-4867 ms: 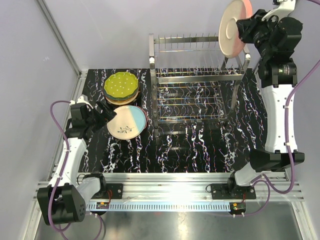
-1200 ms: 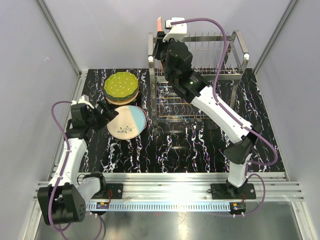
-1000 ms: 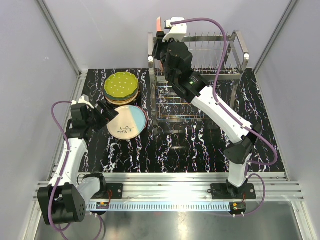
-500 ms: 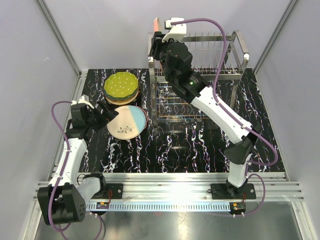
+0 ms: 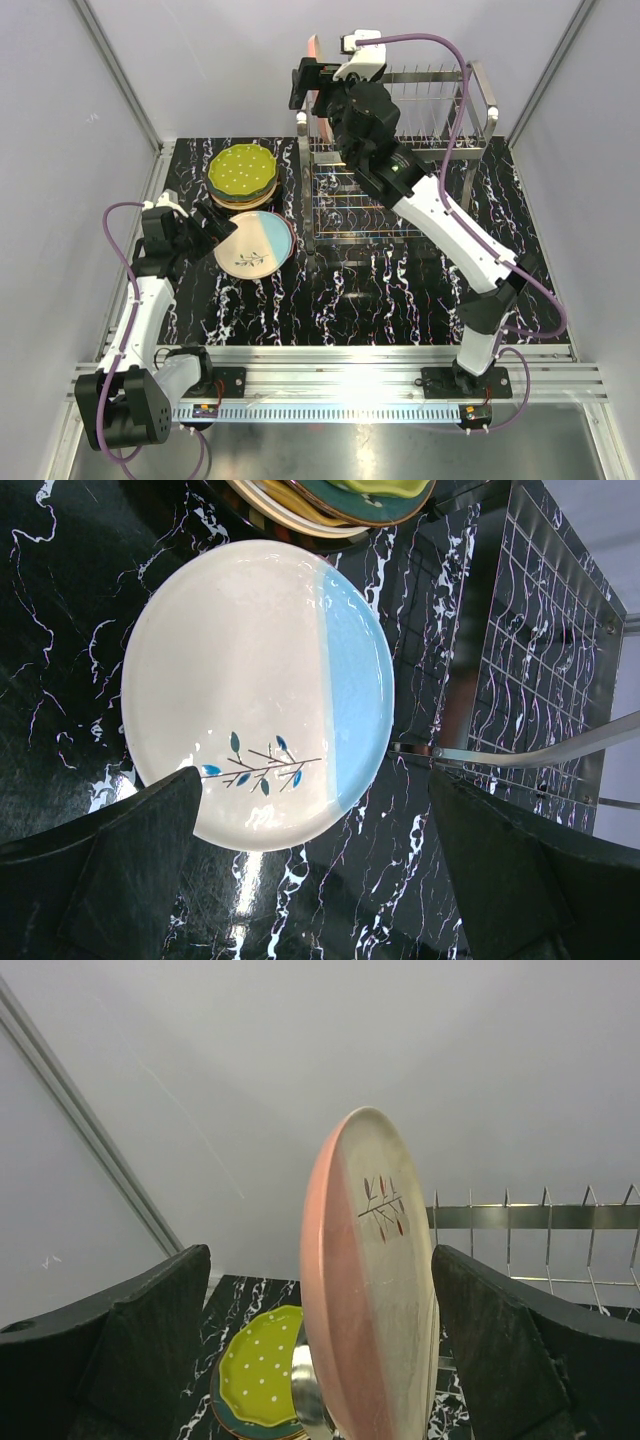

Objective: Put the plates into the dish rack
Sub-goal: Insert the plate into the dish rack, then grab a plate with the left arm

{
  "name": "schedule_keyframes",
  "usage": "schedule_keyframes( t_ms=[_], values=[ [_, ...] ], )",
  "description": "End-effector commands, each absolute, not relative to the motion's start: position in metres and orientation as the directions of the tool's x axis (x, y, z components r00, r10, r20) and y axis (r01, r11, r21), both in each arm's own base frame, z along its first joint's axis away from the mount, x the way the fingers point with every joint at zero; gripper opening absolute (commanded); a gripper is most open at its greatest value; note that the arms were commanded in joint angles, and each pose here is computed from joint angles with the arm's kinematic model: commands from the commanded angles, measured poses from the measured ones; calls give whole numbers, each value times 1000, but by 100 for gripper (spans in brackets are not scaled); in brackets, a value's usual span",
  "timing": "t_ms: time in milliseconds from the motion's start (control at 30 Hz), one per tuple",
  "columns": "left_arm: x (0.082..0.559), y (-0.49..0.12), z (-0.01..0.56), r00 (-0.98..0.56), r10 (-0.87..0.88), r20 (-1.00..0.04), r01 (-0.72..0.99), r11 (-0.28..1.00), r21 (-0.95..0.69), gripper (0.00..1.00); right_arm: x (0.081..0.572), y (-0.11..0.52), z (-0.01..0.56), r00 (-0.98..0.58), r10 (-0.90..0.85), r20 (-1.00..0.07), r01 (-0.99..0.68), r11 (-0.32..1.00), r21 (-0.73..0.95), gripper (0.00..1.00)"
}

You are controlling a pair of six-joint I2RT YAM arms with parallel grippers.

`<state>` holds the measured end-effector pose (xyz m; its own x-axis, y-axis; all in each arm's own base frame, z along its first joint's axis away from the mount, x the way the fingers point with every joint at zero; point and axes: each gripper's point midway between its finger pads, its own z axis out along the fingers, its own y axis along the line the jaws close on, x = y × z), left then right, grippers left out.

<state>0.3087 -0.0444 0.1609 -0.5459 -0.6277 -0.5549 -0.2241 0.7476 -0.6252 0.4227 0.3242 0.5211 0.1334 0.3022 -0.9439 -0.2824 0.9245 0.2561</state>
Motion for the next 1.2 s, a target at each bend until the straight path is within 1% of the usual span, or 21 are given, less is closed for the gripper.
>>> schedule_keyframes(
  t_ms=[0,167,200,267,300,367,400,467,533,567,600,667,700,767,800,833,867,900,967,1000,1167],
  values=[
    [314,-46,174,-529,-619,-581,-178,750,-637,99,399,317,554,166,376,-912,-340,890,305,100],
    [315,-42,174,-525,-614,-589,-193,760,-620,99,381,301,566,182,391,-902,-363,879,308,100],
    [315,-41,173,-525,-614,-589,-196,761,-618,99,381,303,555,170,365,-916,-368,885,284,100],
    [315,-39,172,-524,-616,-588,-206,761,-615,99,364,293,566,191,366,-911,-405,874,267,100],
    [315,-38,171,-524,-617,-587,-208,761,-614,99,362,298,550,168,335,-927,-428,872,237,100],
    [316,-36,168,-526,-619,-583,-222,762,-608,99,341,282,573,230,373,-899,-469,852,233,99],
    [316,-35,167,-527,-620,-582,-227,762,-606,99,338,287,559,218,346,-912,-492,847,204,99],
    [316,-33,163,-535,-622,-572,-241,761,-603,99,320,272,569,243,364,-899,-511,836,200,99],
    [316,-30,160,-536,-623,-570,-254,763,-595,99,315,269,555,240,307,-921,-517,843,146,99],
    [317,-30,158,-542,-622,-565,-260,764,-591,99,304,259,560,251,315,-915,-524,839,145,99],
    [316,-30,157,-546,-618,-566,-263,767,-585,99,302,262,546,230,290,-929,-539,833,126,99],
    [317,-26,154,-543,-619,-567,-279,770,-573,99,286,253,546,231,291,-928,-563,818,117,98],
    [317,-25,152,-546,-619,-564,-287,771,-568,99,284,255,531,206,270,-940,-578,809,106,97],
    [317,-23,144,-556,-620,-554,-308,772,-556,99,269,247,524,184,281,-942,-604,789,118,93],
    [316,-22,141,-567,-614,-549,-311,777,-548,99,267,252,498,139,235,-962,-621,778,101,87],
    [316,-21,134,-580,-613,-536,-329,778,-535,99,255,246,497,122,267,-956,-640,758,130,83],
    [315,-21,129,-596,-608,-524,-339,782,-523,99,253,249,476,88,241,-967,-653,747,127,79],
    [314,-20,125,-607,-608,-512,-349,783,-515,99,248,251,465,66,228,-971,-671,731,126,72],
    [315,-19,114,-628,-608,-486,-372,783,-499,99,237,245,454,29,249,-968,-680,715,164,63],
    [314,-20,111,-637,-607,-476,-376,783,-495,99,235,248,432,-11,218,-976,-690,705,165,56],
    [315,-18,99,-653,-607,-453,-398,784,-477,95,217,243,381,-105,205,-973,-705,675,218,51]
  ],
)
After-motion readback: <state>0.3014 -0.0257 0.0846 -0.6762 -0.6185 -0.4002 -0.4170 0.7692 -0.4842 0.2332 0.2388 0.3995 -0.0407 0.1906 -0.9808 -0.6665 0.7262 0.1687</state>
